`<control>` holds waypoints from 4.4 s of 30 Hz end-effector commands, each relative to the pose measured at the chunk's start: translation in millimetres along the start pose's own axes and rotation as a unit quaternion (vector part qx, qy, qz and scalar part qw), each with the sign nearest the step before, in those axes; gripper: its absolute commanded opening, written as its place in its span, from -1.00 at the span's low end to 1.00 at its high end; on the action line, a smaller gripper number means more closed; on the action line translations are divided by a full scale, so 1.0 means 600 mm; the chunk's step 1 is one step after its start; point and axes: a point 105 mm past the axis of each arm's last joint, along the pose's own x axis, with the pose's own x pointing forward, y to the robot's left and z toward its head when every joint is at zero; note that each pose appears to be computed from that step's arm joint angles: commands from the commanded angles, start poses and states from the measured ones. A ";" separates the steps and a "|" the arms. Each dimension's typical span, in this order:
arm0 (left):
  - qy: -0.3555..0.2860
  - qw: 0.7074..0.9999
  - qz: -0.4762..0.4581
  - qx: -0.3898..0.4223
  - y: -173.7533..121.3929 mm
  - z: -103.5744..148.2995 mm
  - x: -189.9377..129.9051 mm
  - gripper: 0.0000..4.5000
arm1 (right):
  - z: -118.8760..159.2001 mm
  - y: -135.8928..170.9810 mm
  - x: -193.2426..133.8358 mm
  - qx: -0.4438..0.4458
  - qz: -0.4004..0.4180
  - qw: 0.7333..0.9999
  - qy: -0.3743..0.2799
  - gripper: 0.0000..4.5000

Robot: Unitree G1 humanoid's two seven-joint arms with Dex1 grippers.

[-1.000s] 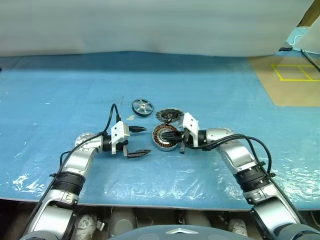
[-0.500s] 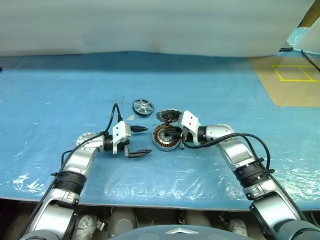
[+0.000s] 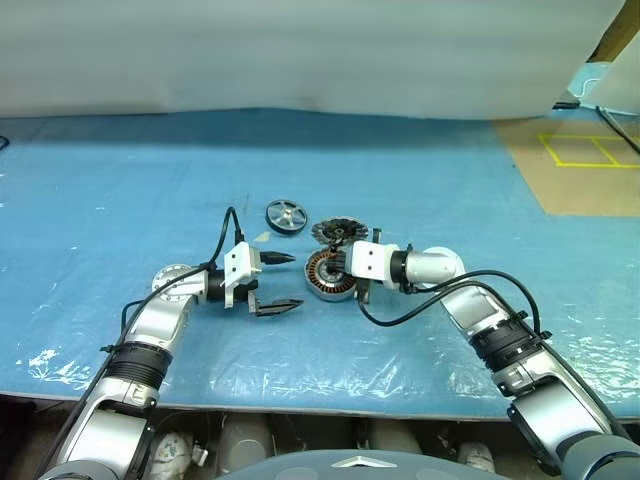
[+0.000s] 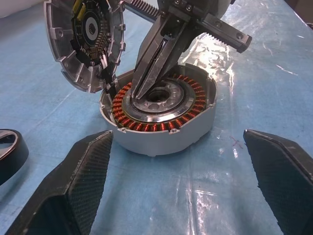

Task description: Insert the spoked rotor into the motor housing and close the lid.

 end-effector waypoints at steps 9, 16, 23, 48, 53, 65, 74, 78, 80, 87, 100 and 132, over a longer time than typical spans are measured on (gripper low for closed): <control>-0.010 1.000 0.006 0.008 0.008 0.008 -0.002 1.00 | 0.047 -0.015 -0.020 0.272 0.001 0.954 -0.130 -0.99; -0.010 1.000 0.006 0.006 0.008 0.004 -0.004 1.00 | 0.065 -0.023 -0.019 0.266 0.001 0.953 -0.141 -0.99; -0.008 1.000 0.006 0.006 0.006 0.002 -0.002 1.00 | 0.018 0.001 -0.006 0.219 0.016 0.974 -0.056 -0.99; -0.028 0.999 0.010 -0.013 0.006 0.008 0.006 1.00 | -0.006 0.031 -0.024 0.141 0.052 0.989 -0.015 -0.99; -0.049 0.998 0.019 -0.027 0.016 0.026 0.014 1.00 | 0.019 0.003 -0.034 0.176 0.022 0.983 -0.050 -0.99; -0.091 0.992 0.053 -0.068 0.042 0.073 -0.026 1.00 | 0.073 -0.021 -0.076 0.306 -0.007 0.945 -0.113 -0.99; -0.060 0.991 0.108 -0.050 0.117 0.107 -0.088 1.00 | 0.061 0.012 -0.127 0.334 -0.034 0.937 -0.098 -0.99; -0.065 0.986 0.154 -0.020 0.171 0.141 -0.080 1.00 | 0.057 0.001 -0.128 0.332 -0.056 0.937 -0.096 -0.99; -0.072 0.982 0.175 -0.006 0.192 0.162 -0.061 1.00 | 0.057 -0.006 -0.125 0.332 -0.066 0.936 -0.099 -0.99; 0.025 0.988 0.147 0.031 0.223 0.157 0.008 1.00 | 0.051 -0.008 -0.117 0.334 -0.084 0.934 -0.096 -0.99; 0.212 0.968 0.030 0.129 0.224 0.112 0.014 1.00 | 0.034 0.008 -0.122 0.351 -0.128 0.924 -0.080 -0.99; 0.288 0.946 0.013 0.151 0.209 0.061 0.059 1.00 | 0.081 0.027 -0.151 0.307 -0.115 0.937 -0.117 -0.99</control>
